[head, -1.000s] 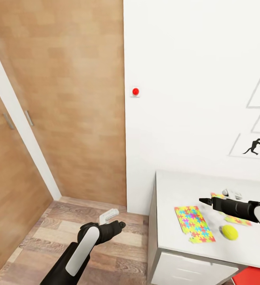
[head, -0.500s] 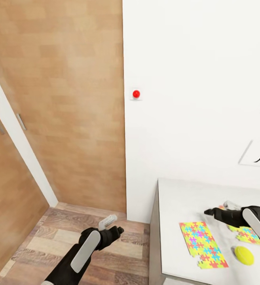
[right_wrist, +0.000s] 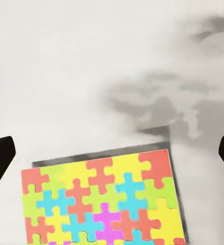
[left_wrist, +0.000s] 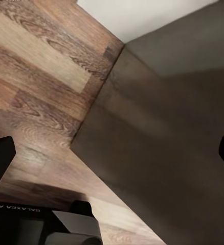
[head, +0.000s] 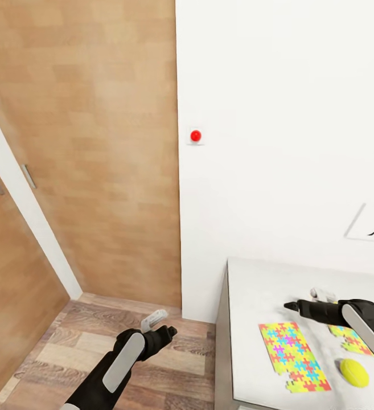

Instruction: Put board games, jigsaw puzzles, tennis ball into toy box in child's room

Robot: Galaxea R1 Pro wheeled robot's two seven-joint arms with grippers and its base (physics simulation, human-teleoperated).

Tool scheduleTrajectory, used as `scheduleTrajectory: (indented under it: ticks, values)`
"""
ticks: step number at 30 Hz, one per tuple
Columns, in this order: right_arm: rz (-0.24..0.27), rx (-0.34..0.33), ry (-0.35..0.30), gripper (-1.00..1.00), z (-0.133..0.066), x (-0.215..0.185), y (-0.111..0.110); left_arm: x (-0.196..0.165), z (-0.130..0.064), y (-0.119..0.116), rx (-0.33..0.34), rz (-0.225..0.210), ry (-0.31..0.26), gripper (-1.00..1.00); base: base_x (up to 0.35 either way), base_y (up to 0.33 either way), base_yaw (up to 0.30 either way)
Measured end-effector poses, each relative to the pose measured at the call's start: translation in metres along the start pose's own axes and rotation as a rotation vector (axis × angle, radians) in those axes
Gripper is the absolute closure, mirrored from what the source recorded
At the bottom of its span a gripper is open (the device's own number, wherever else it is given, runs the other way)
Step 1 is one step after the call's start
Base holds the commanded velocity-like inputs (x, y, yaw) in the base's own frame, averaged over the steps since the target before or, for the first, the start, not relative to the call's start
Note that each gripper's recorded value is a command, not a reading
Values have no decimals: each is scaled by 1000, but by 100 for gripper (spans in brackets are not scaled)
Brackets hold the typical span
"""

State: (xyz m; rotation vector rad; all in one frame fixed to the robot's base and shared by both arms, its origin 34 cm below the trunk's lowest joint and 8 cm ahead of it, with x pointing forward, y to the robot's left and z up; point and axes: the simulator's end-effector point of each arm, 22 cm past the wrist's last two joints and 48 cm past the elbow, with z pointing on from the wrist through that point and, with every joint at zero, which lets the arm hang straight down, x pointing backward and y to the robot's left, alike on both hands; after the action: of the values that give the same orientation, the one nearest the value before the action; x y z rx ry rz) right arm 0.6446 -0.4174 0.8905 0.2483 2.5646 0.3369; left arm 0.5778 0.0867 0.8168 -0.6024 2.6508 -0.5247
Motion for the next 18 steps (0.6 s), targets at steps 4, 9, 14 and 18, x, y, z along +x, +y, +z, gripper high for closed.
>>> scheduleTrajectory:
  ticks: [4, 9, 14, 18]
  values:
    - [-23, -26, -6, -100, -2, -4, 10, -1, 0, 1, -1, -3, -2, -100, 7, 0, -147]
    - [-34, -44, 4, -100, -4, -4, 18, -1, 0, 1, -1, -5, -4, -100, 3, 0, -223]
    - [-42, -56, 10, -100, -6, -5, 21, -2, 0, 2, 0, -11, -5, -100, 1, 0, -101]
    - [-42, -65, 11, -100, -8, -6, 22, -1, 2, 4, -3, -14, -1, -100, 0, 0, -37]
